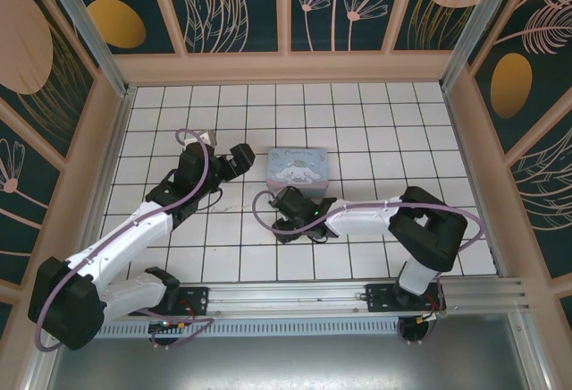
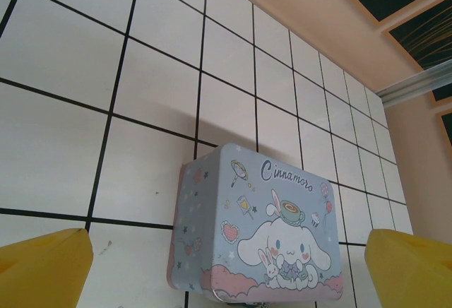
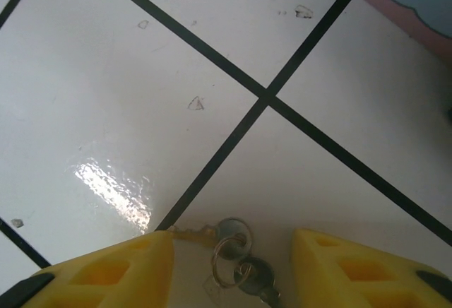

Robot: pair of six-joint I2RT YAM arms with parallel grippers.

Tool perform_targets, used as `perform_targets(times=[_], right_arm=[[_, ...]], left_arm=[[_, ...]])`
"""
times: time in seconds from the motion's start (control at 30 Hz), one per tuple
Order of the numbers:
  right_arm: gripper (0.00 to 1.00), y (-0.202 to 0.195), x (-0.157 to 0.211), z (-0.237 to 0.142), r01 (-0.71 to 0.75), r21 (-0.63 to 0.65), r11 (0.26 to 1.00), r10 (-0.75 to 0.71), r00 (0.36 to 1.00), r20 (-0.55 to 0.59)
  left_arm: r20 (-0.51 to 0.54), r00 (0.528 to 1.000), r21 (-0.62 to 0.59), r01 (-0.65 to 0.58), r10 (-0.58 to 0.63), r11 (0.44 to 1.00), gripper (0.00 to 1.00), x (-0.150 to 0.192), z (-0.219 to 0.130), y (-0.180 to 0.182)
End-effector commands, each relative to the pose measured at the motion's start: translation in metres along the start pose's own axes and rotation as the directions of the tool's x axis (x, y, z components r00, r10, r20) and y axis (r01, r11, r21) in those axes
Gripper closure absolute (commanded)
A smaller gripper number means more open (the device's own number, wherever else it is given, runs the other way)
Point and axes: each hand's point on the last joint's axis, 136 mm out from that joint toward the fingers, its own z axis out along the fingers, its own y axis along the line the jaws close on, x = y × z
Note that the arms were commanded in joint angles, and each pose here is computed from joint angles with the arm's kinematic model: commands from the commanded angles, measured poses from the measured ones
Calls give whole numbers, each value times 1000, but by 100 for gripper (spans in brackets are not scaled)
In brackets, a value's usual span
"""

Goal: Unlock a padlock with a key

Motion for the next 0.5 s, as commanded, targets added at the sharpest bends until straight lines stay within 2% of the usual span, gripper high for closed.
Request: perform_targets(times=[0.0, 0.23, 0.47], right_arm=[[53, -4, 4, 8, 51, 50, 997, -49, 998, -42], [60, -3, 19, 22, 122, 105, 987, -110, 987, -116], [67, -1, 32, 27, 111, 108, 988, -95, 986, -137]], left_arm=[[3, 1000, 21, 10, -10, 1000, 1, -2, -3, -4], [2, 1000, 20, 13, -13, 1000, 1, -2, -1, -3], [2, 1000, 24, 18, -18, 1000, 1, -1, -1, -3]])
